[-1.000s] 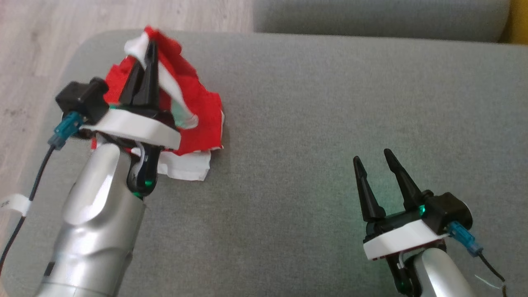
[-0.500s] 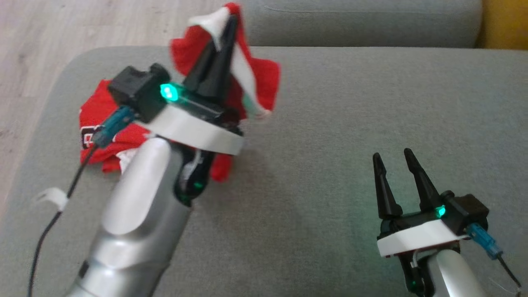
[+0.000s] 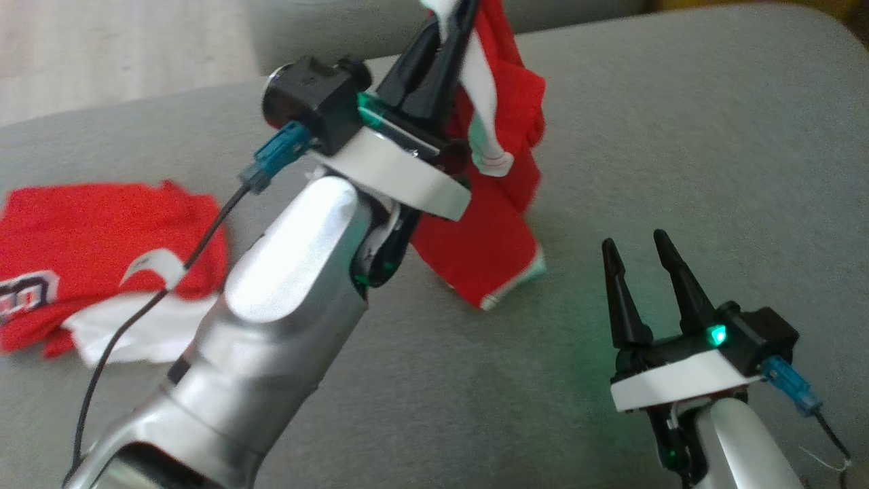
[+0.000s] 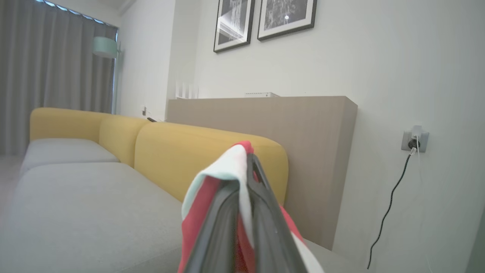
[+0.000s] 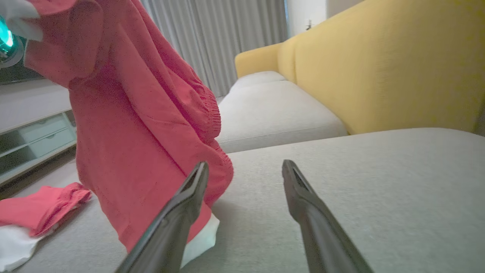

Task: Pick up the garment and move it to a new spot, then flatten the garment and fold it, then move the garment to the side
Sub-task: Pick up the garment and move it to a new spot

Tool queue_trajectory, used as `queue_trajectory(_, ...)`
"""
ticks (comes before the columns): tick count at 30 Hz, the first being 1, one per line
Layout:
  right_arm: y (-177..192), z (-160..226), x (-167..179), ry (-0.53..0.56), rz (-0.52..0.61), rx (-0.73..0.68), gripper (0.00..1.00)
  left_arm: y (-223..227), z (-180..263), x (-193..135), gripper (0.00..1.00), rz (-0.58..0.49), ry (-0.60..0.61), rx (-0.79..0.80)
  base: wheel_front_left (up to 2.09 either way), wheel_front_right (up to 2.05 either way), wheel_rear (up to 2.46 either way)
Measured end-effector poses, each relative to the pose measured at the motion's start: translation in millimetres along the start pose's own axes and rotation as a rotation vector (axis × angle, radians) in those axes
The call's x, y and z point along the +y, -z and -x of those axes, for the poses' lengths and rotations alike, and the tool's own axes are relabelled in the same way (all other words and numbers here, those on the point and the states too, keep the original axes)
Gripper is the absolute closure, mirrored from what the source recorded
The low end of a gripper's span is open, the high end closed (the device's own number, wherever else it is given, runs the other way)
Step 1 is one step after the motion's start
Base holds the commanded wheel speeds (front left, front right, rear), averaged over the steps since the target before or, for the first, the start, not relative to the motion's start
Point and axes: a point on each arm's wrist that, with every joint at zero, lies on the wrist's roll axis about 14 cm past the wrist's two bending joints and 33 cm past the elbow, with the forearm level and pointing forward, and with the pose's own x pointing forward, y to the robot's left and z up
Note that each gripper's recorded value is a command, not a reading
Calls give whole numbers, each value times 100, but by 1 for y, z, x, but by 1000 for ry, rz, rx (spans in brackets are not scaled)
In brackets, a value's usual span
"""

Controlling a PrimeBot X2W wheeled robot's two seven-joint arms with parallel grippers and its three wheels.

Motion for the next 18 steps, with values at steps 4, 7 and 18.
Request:
queue_trajectory(4, -6, 7, -19, 61, 14, -12, 0, 31, -21, -24, 0, 45, 68, 59, 0, 0, 0)
queue_trajectory(7, -9, 13, -30, 99, 15, -17, 0, 63, -28, -38, 0, 56, 111, 131, 0, 0, 0)
queue_trajectory(18, -2, 14, -43, 137, 14, 6, 0, 134, -5, -47, 0, 89, 155, 342, 0, 0, 0)
